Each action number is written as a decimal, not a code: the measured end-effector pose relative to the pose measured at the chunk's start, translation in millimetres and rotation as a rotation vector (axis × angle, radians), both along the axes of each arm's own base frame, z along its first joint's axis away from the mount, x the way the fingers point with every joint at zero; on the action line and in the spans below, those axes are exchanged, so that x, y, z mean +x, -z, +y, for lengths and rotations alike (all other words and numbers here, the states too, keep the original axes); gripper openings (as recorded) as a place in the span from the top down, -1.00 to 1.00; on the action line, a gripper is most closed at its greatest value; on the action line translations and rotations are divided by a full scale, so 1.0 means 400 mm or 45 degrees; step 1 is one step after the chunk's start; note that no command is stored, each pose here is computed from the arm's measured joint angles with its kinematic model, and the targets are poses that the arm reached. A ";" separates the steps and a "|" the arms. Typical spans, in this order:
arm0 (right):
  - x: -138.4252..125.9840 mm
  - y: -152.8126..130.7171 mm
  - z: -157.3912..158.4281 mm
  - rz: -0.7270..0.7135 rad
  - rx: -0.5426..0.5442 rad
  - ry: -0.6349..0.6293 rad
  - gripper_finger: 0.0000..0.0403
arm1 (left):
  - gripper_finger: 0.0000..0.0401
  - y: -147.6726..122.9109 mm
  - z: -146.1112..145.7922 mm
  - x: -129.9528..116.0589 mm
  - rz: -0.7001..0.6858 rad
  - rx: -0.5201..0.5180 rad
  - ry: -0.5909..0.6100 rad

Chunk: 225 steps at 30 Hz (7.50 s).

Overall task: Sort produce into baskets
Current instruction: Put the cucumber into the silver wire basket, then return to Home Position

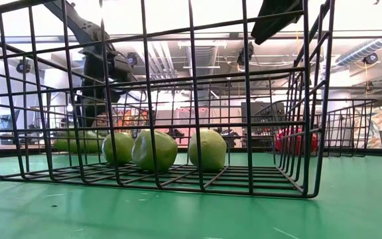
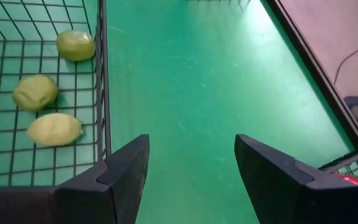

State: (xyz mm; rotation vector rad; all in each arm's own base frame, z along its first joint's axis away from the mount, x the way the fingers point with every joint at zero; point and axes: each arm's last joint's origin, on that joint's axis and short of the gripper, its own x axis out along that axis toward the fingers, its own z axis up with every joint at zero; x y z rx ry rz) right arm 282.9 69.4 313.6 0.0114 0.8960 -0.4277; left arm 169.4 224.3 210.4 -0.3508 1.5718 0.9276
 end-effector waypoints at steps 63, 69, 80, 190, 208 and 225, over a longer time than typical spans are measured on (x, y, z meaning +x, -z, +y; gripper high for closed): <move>-0.248 0.140 -0.042 -0.897 -0.078 -0.547 -0.13 | 0.24 -0.020 -0.555 0.058 -1.595 0.429 1.110; -0.366 0.126 -0.082 -1.019 -0.048 -0.530 -0.13 | 0.53 -0.048 -0.552 -0.016 -1.900 0.554 1.192; -0.474 0.325 -0.121 -1.374 0.060 -0.428 -0.13 | 0.71 0.044 -0.553 -0.130 -2.172 0.577 1.059; -0.454 0.372 -0.165 -1.115 0.029 -0.542 -0.13 | 0.72 0.092 -0.538 -0.171 -1.864 0.780 0.965; -0.454 0.372 -0.165 -1.115 0.029 -0.543 -0.13 | 0.72 0.090 -0.538 -0.171 -1.866 0.781 0.964; -0.454 0.372 -0.165 -1.115 0.029 -0.543 -0.13 | 0.72 0.091 -0.538 -0.171 -1.866 0.780 0.964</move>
